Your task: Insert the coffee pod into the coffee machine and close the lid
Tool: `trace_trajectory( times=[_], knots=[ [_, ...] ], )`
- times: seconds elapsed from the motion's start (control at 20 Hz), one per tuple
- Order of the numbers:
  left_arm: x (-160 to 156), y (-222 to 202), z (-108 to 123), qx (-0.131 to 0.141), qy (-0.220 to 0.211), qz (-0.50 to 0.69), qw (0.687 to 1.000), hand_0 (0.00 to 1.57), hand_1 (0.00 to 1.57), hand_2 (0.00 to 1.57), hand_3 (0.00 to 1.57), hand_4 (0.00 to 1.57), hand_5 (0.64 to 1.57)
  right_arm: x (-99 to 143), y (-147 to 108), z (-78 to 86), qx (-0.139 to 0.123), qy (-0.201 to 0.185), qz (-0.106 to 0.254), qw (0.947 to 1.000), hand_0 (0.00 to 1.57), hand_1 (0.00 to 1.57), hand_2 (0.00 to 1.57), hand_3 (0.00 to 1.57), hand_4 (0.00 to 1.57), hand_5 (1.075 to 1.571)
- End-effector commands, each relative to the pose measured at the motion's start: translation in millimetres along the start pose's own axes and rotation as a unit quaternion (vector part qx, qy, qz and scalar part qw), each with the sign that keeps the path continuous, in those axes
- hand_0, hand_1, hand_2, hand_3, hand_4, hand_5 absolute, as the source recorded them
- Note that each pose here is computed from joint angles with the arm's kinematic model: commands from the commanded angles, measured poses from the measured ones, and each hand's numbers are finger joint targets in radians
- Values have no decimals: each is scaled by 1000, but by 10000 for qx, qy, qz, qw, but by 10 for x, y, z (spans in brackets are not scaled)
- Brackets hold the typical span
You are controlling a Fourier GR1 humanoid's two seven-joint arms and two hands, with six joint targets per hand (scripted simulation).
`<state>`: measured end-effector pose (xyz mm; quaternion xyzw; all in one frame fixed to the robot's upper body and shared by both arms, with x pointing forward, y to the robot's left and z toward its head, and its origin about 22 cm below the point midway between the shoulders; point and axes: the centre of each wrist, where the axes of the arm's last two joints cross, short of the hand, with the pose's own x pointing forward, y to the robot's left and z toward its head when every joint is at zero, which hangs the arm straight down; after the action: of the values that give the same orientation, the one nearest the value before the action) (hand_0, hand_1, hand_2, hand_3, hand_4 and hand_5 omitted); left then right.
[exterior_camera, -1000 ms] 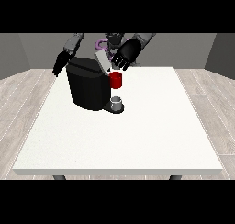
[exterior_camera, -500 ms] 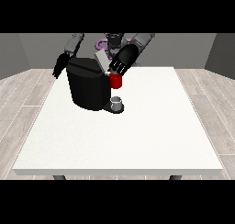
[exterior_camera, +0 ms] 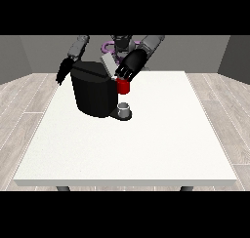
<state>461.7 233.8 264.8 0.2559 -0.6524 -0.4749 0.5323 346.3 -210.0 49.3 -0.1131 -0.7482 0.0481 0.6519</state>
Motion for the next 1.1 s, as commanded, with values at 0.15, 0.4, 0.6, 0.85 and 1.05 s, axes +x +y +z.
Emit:
trace_trajectory(
  times=[0.15, 0.4, 0.6, 0.85, 1.05],
  knots=[
    [-33, 153, 43, 101, 92, -14, 9999, 1225, 1225, 1261, 1206, 376, 1571, -80, -128, 26, 96, 152, 61, 9998, 0, 0, 0, 0, 0, 1571],
    [51, 36, -20, 284, -44, -139, 9995, 1198, 1198, 1224, 1168, 355, 1571, -12, 12, 13, 65, -1, -48, 10000, 0, 0, 0, 0, 0, 1571],
    [-44, 153, 44, 626, -40, -290, 9976, 1241, 1241, 1255, 1199, 290, 1571, 221, 43, -80, 84, -150, -16, 9999, 0, 0, 0, 0, 145, 1571],
    [-92, 257, 108, 530, 50, -893, 9946, 1212, 1212, 1225, 1100, 0, 1571, 104, 28, -30, -11, -175, -101, 9998, 0, 0, 0, 0, 0, 1571],
    [-5, -61, -10, 373, -20, -1025, 9940, 1160, 1160, 1178, 1050, 0, 1571, 23, -3, -35, -86, 22, -35, 10000, 0, 0, 0, 0, 0, 1571]
  ],
)
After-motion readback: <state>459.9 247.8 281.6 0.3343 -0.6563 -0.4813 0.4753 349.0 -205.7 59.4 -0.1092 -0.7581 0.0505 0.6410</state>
